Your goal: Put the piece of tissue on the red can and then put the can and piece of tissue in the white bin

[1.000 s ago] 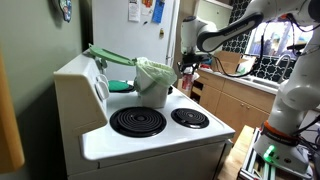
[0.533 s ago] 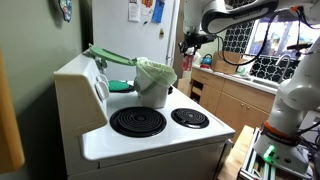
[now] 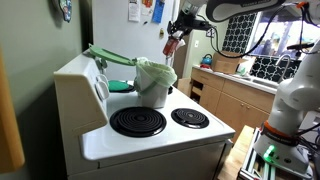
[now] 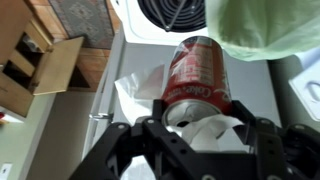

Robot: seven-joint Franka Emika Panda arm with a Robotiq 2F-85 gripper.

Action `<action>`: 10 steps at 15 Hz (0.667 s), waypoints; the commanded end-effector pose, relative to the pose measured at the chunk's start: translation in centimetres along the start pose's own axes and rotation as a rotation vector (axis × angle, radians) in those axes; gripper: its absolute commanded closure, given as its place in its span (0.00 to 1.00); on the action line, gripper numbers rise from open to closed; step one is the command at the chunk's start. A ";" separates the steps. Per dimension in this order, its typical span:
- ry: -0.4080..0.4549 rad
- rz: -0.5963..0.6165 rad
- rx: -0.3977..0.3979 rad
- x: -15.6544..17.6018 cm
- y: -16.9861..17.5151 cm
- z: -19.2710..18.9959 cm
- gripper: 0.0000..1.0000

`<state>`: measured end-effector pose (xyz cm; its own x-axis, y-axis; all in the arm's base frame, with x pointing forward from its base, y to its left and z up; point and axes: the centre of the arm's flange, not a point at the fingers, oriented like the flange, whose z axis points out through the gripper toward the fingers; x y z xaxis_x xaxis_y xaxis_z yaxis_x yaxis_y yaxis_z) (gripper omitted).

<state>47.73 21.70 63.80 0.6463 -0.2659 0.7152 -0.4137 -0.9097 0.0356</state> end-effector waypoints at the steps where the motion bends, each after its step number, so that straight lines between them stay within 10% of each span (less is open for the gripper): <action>1: -0.066 -0.010 0.196 -0.6 -1.9 0.2 0.57; 4: -0.153 0.004 0.292 -1.2 -3.6 1.4 0.57; 10: -0.268 -0.012 0.217 -2.9 -4.7 4.9 0.57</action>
<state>50.58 24.78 58.91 0.7767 -0.3090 0.5490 -0.2859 -0.9494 -0.1299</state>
